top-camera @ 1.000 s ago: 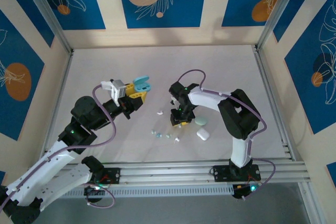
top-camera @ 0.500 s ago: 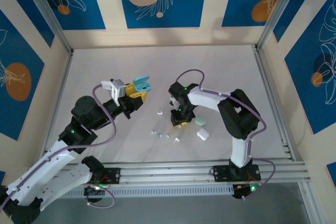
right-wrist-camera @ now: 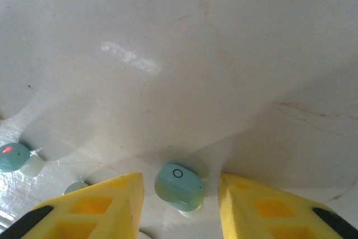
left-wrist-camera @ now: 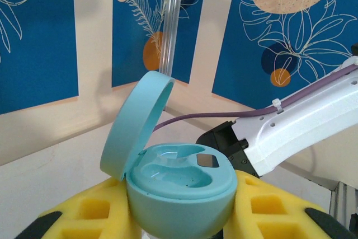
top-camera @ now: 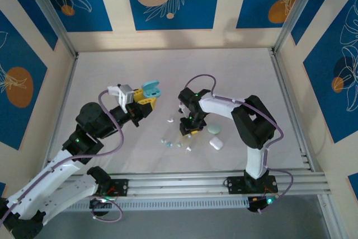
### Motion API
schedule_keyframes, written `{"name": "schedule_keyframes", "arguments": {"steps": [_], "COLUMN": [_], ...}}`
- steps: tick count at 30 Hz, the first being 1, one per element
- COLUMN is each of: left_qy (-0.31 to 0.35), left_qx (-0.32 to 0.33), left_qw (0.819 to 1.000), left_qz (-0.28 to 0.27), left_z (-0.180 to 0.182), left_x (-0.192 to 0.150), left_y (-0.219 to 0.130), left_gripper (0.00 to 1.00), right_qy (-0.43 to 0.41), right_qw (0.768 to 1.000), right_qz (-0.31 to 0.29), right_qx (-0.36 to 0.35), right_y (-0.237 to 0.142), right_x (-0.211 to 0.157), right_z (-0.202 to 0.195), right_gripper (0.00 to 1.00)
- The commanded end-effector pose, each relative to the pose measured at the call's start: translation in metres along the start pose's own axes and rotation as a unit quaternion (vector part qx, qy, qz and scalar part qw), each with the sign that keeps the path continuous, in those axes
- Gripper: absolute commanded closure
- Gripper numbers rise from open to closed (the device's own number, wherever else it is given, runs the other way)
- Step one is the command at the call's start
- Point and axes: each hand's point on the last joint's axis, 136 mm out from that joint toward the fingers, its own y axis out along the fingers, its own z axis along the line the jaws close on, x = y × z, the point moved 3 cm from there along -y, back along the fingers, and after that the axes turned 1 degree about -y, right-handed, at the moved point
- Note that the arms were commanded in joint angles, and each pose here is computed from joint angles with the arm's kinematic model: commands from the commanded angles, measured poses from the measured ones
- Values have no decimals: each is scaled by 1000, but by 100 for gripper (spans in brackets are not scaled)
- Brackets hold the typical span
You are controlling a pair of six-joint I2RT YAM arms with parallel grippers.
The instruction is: Insert the wireless bluetooth earbuds into the charging case
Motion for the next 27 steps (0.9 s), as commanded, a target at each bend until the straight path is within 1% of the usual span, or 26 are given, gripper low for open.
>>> {"name": "schedule_keyframes", "arguments": {"steps": [1,7,12,14,19,27], "left_qy": [3,1,-1,-1,0,-3], "left_qx": [-16,-17,-16,-16,-17,-22], "left_qw": [999,999,999,999,999,999], "left_qz": [-31,-31,-31,-31,-29,-28], "left_z": [-7,-8,-8,-7,-7,-8], "left_x": [19,19,20,20,19,18], "left_y": [-2,-2,-2,-2,-1,1], "left_gripper": [73,73,73,73,73,73], "right_qy": [-40,-77,-79,-79,-77,-73], "right_qw": [999,996,996,996,994,994], "right_qz": [-9,7,28,34,38,35], "right_qx": [5,36,32,35,63,77], "right_y": [-10,-3,7,8,4,0], "right_x": [9,10,4,1,-8,-17], "right_z": [5,13,8,8,15,18], "right_gripper": [57,56,57,59,64,64]}}
